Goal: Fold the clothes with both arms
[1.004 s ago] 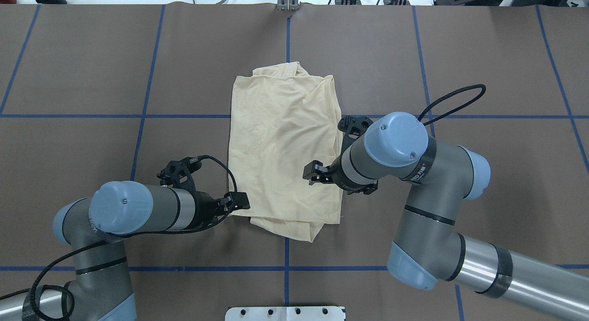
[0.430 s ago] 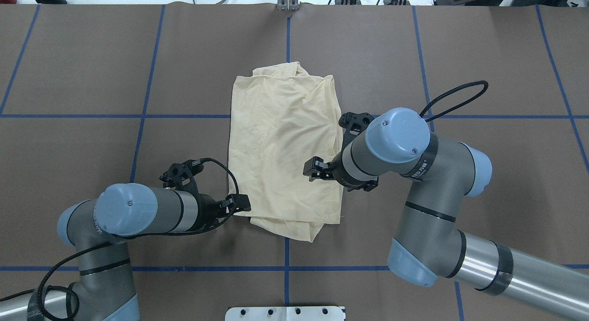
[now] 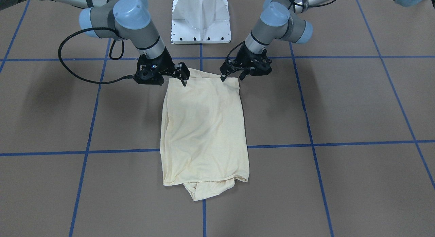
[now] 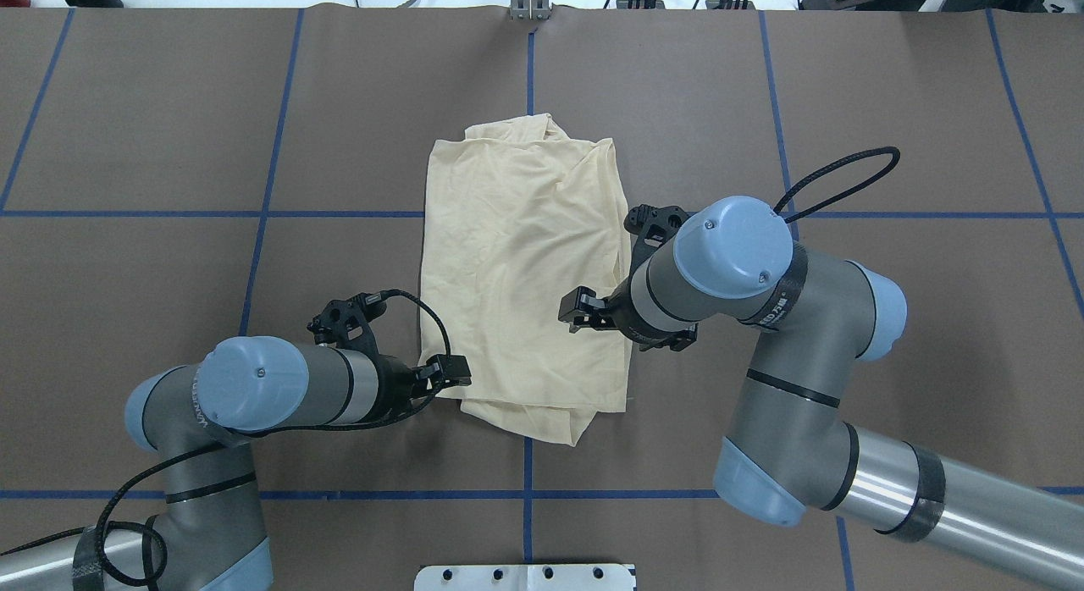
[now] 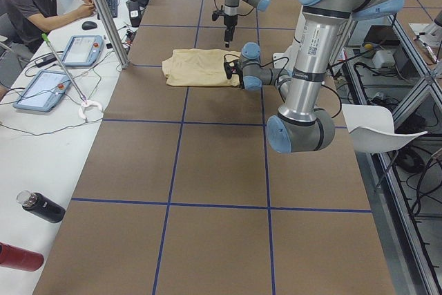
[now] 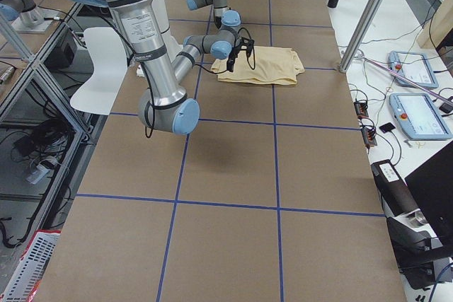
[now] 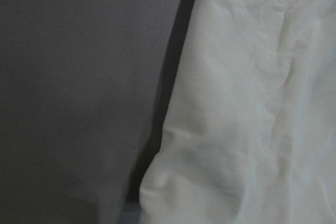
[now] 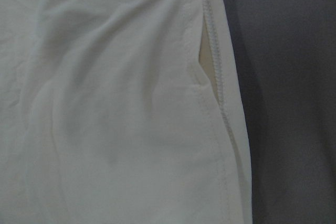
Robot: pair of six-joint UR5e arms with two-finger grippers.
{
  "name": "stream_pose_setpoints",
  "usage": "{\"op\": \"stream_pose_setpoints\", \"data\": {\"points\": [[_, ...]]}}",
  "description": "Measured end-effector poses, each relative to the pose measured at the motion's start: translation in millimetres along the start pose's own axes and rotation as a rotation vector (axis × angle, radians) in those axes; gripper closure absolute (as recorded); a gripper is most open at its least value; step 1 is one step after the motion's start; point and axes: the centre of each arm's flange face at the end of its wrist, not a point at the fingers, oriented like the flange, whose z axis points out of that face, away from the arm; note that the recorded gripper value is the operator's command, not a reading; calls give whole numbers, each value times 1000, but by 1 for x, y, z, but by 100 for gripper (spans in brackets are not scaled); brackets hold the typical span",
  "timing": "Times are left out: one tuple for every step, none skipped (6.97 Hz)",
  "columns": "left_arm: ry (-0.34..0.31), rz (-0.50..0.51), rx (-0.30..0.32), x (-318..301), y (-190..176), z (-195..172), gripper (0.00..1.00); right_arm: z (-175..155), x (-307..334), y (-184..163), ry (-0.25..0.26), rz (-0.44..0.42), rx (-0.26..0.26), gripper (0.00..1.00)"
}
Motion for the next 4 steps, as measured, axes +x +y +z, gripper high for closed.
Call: {"op": "stream_pose_setpoints", "data": {"points": [[0, -1, 2, 1, 0, 1, 8, 0, 0, 0, 0, 0, 0, 0], [-1, -1, 3, 1, -1, 3, 11, 0, 0, 0, -1, -1, 0, 0], [-2, -2, 4, 2, -1, 4, 16, -1, 0, -1, -1, 0, 1, 0], [-1, -2, 4, 3, 0, 4, 29, -2, 1, -2, -1, 2, 2, 0]]}}
